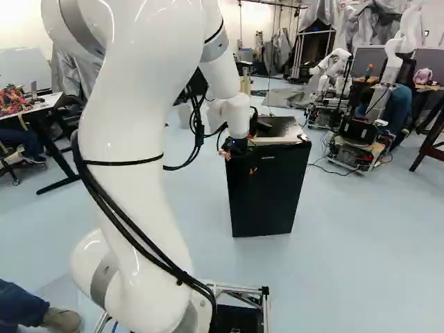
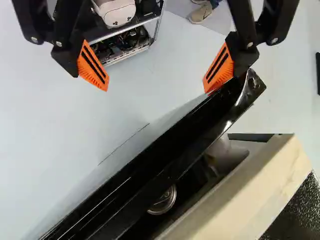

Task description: Grab a drink from the fridge

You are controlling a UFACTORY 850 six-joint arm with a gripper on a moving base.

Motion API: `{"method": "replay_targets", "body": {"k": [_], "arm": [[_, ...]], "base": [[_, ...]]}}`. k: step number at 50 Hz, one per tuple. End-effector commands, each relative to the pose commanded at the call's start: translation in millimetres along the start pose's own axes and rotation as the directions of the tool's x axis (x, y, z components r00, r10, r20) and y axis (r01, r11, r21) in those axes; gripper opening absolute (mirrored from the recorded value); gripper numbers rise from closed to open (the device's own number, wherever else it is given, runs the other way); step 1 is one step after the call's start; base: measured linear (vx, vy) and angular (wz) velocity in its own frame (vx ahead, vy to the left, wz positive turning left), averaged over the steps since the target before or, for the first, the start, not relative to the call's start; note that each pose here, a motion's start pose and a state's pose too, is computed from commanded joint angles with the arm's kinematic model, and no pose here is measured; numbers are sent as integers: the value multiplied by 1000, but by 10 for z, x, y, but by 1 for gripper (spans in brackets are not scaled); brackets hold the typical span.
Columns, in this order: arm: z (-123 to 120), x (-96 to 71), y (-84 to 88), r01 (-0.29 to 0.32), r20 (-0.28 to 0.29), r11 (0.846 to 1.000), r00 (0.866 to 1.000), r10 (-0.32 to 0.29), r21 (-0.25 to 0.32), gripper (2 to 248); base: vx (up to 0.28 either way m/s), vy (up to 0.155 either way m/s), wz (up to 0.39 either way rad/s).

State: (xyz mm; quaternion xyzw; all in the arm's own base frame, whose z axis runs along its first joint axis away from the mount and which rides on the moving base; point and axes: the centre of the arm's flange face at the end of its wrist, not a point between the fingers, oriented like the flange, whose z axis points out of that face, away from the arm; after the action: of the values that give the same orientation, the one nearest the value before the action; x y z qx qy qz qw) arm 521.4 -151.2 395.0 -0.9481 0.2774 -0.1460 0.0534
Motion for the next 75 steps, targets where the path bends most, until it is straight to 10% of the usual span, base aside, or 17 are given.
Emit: {"method": "replay_targets", "body": {"k": [75], "arm": [[129, 302, -216, 25, -22, 1000, 999, -25, 14, 247]], "base": [[0, 0, 0]]}}
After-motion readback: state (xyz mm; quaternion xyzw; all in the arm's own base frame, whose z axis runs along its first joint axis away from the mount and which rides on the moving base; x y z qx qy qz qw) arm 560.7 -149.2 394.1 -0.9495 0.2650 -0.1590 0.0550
